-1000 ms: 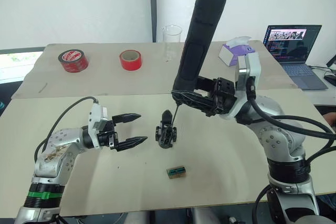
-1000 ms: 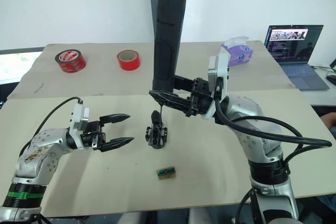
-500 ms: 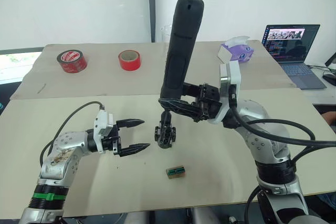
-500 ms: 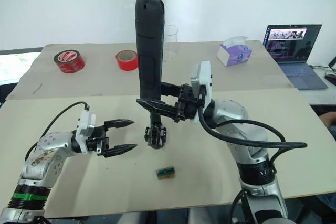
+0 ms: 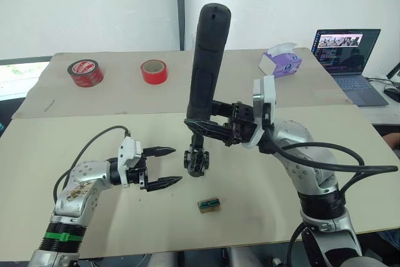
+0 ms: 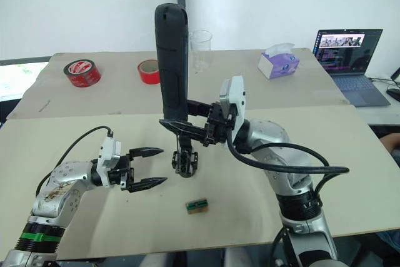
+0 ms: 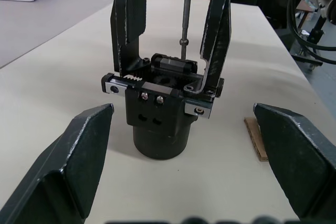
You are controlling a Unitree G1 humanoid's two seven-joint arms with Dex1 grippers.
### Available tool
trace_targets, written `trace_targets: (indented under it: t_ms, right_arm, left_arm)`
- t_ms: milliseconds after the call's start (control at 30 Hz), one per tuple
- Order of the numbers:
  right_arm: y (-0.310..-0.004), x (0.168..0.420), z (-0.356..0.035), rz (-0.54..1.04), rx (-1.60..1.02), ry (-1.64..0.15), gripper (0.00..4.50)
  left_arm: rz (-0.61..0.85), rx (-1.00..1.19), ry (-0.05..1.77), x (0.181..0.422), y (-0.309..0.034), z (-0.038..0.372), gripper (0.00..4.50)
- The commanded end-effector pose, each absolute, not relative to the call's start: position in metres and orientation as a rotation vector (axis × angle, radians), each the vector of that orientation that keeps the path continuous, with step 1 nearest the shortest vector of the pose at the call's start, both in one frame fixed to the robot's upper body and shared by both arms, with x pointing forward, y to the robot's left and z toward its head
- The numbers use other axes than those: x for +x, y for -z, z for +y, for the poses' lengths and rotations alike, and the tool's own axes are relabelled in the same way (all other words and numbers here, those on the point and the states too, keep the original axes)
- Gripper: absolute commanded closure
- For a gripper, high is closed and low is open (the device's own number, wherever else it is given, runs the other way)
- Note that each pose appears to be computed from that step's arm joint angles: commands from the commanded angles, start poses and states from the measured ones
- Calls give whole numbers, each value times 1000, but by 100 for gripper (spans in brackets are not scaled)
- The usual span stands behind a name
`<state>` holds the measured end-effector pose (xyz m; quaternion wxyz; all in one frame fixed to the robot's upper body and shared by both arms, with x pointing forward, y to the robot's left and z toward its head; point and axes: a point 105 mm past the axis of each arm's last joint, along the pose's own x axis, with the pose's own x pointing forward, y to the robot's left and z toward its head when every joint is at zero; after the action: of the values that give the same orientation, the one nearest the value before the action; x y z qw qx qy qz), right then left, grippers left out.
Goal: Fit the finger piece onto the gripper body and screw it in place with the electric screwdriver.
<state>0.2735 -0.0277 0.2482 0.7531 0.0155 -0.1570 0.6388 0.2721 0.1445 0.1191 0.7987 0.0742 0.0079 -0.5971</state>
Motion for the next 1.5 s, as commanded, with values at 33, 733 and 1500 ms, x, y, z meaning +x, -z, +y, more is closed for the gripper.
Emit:
trace_targets:
  t_ms: [33, 733, 1500]
  right_arm:
    - [-269, 264, -27, -456, 7, -1417, 257]
    - [-259, 262, -27, -438, -4, -1420, 257]
    - [-253, 261, -25, -436, -3, -1417, 257]
  left_arm:
    - [-9, 183, 1286, 273, -123, 141, 0]
    - [-12, 206, 1278, 273, -118, 140, 0]
    - [5, 211, 1283, 272, -111, 138, 0]
